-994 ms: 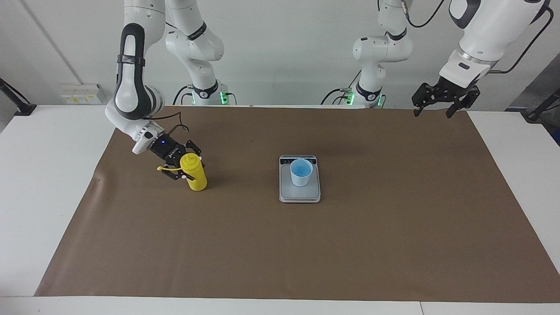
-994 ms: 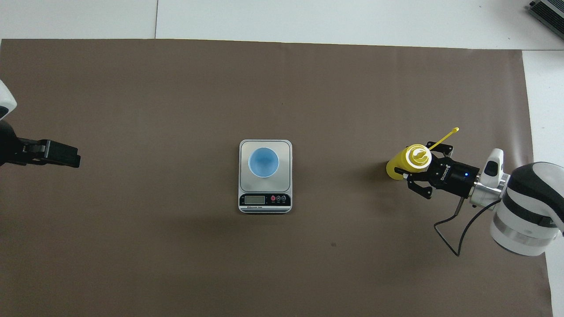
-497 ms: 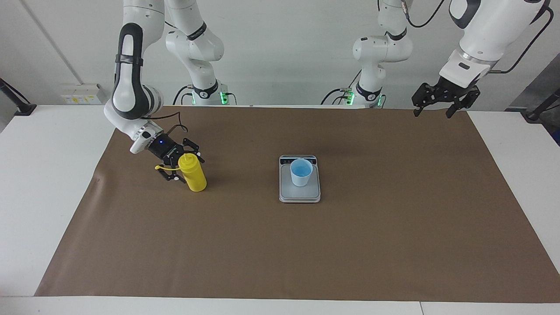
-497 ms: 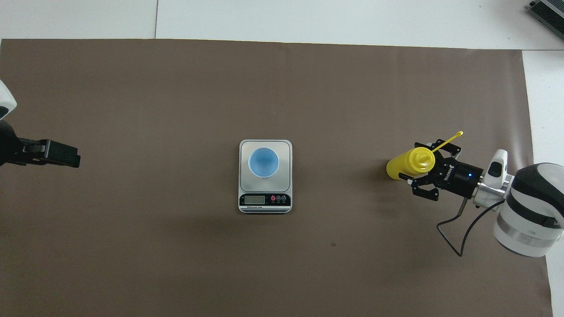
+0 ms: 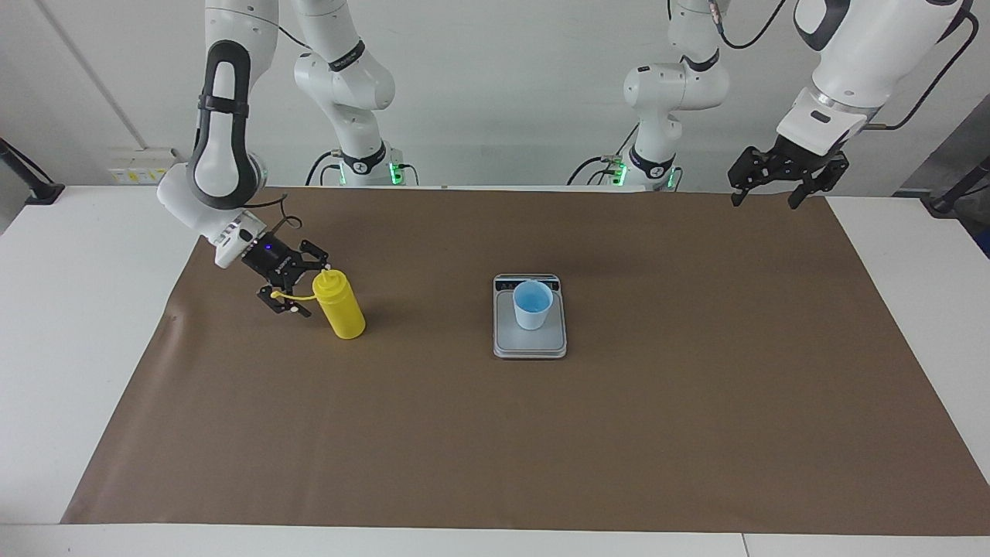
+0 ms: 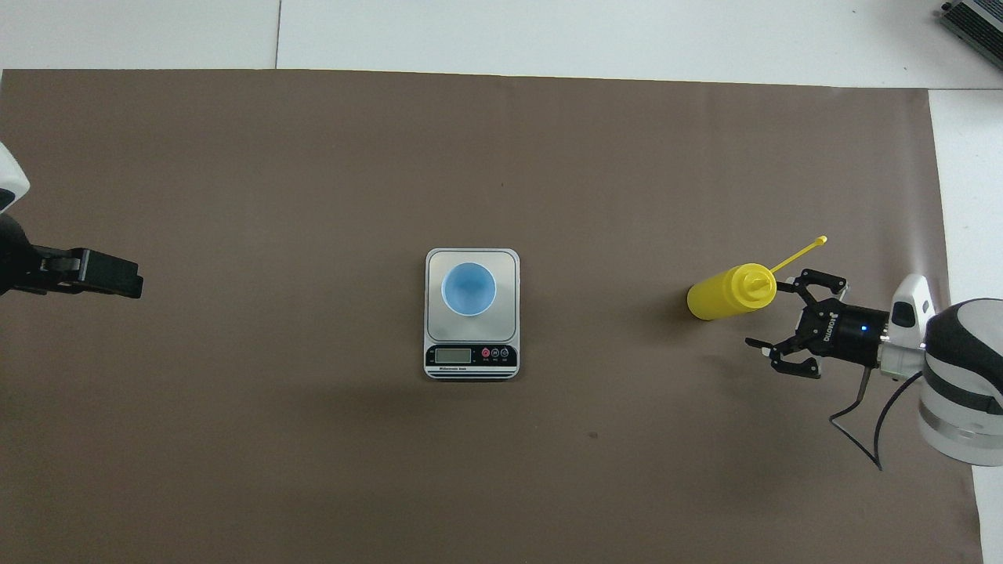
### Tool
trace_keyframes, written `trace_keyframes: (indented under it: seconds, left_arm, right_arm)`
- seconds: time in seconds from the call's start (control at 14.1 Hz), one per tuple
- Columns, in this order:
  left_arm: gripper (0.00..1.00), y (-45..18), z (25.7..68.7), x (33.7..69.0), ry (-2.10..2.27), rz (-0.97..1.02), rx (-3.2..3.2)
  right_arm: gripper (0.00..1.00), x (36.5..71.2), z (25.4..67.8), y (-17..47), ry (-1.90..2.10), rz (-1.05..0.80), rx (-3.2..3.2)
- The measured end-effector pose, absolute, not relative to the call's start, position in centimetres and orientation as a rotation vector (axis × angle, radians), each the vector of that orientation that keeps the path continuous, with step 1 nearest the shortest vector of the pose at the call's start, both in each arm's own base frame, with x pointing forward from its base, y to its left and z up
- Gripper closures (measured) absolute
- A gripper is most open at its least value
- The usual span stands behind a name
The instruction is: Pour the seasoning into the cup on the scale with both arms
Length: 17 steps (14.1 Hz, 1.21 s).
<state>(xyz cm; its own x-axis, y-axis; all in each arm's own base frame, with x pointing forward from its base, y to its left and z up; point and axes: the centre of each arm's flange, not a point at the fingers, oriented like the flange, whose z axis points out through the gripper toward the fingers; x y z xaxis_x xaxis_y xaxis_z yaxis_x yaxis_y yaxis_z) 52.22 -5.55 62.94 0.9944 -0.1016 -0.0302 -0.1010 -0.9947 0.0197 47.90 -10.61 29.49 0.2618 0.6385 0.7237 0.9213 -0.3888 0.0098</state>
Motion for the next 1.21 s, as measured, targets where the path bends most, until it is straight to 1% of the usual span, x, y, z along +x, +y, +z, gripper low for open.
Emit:
trace_keyframes:
  seconds: [0.21, 0.5, 0.71, 0.92, 1.21]
  left_arm:
    - [0.00, -5.6, 62.9, 52.2, -0.158, -0.049, 3.119]
    - [0.00, -5.6, 62.9, 52.2, -0.158, -0.049, 3.119]
    - [0.00, -5.6, 62.9, 52.2, -0.158, -0.049, 3.119]
    - [0.00, -5.6, 62.9, 52.2, -0.158, -0.049, 3.119]
    - [0.00, -5.6, 62.9, 52.2, -0.158, -0.049, 3.119]
  right_arm:
    - [0.00, 48.2, 31.0, -12.9, -1.511, -0.862, -2.150]
    - [0.00, 49.5, 35.6, -13.7, -1.495, -0.735, -2.248]
    - [0.00, 49.4, 39.7, -12.8, -1.402, -0.622, -2.358]
    - [0.00, 49.1, 43.3, -10.3, -1.312, -0.531, -2.483]
    - [0.00, 49.0, 45.7, -7.2, -1.096, -0.421, -2.630]
